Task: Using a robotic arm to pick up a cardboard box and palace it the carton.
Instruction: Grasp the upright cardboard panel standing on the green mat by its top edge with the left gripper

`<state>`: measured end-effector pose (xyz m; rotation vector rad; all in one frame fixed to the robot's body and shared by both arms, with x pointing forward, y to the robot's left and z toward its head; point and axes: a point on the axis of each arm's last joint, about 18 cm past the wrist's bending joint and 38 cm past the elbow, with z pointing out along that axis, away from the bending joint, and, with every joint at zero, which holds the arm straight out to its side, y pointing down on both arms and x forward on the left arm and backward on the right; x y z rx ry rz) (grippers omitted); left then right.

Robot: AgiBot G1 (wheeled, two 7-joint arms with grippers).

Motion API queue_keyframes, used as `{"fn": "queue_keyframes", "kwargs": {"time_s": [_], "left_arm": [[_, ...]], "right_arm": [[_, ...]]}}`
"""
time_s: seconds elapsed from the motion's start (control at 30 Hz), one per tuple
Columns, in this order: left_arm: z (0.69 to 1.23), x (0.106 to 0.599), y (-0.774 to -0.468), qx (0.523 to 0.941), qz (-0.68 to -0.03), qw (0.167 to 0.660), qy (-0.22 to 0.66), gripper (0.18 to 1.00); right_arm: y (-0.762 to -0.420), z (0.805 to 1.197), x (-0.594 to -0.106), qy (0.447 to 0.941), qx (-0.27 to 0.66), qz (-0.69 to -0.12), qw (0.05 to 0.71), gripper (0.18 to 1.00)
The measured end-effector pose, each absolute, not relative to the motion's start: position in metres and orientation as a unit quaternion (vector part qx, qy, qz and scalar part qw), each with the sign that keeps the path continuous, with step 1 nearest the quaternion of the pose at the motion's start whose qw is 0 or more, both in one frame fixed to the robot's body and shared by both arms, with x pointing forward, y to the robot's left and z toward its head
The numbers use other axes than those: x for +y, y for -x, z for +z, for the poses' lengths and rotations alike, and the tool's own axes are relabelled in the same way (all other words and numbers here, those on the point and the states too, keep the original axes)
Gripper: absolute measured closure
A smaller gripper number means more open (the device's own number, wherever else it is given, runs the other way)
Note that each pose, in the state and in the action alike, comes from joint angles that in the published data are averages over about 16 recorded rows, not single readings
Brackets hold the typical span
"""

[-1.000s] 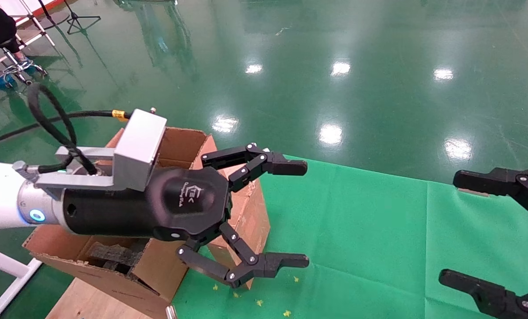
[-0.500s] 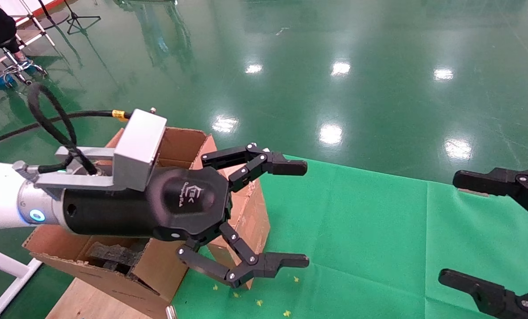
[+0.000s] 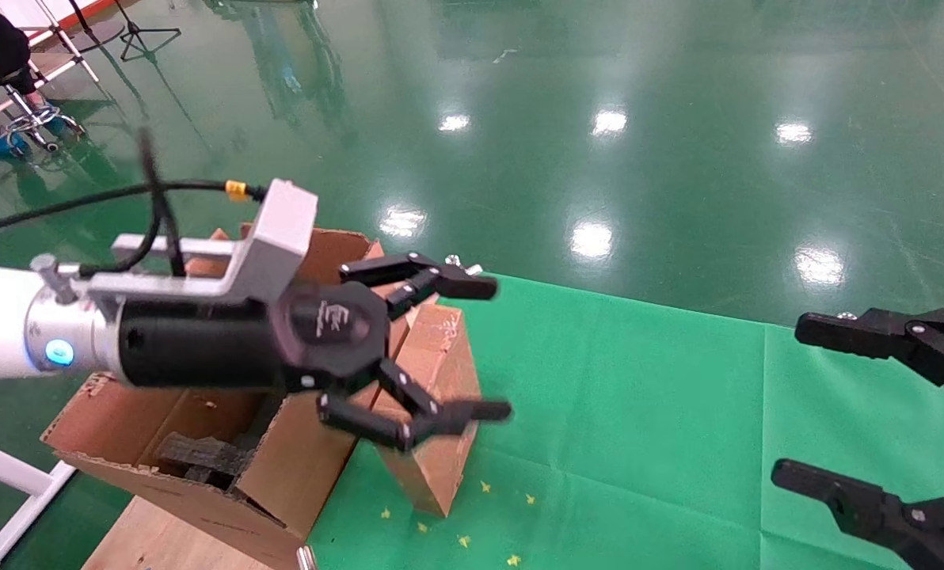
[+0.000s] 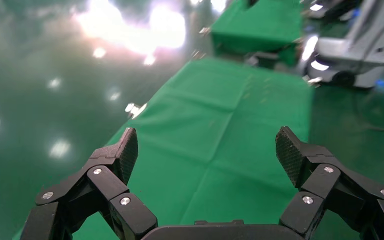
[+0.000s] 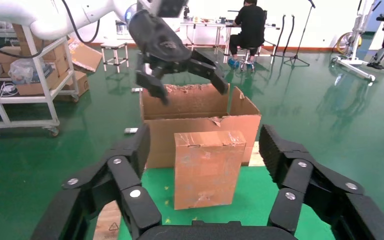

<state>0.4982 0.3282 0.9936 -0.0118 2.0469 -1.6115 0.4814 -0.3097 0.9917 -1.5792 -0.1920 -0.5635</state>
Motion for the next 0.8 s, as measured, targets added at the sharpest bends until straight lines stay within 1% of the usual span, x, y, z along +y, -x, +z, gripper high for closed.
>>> {"fn": "queue_keyframes", "kwargs": {"time_s": [0.07, 0.3, 0.47, 0.6, 0.8], "left_arm": [[0.993, 0.334, -0.503, 0.768, -0.582, 0.266, 0.033, 0.183], [0.991, 0.351, -0.515, 0.790, -0.541, 0.264, 0.116, 0.183], [0.990, 0.355, -0.518, 0.795, -0.529, 0.259, 0.146, 0.183], [0.989, 0.355, -0.520, 0.798, -0.522, 0.254, 0.161, 0.183], [0.986, 0.355, -0.527, 0.806, -0.504, 0.240, 0.199, 0.183]], "right_arm": [[-0.481, 0.992, -0.310, 0.699, -0.085, -0.249, 0.665, 0.329], [-0.481, 0.992, -0.310, 0.699, -0.085, -0.250, 0.665, 0.475], [-0.481, 0.992, -0.310, 0.699, -0.085, -0.250, 0.665, 0.590], [-0.481, 0.992, -0.310, 0.699, -0.085, -0.250, 0.665, 0.697], [-0.481, 0.992, -0.310, 0.699, -0.085, -0.250, 0.665, 0.819]]}}
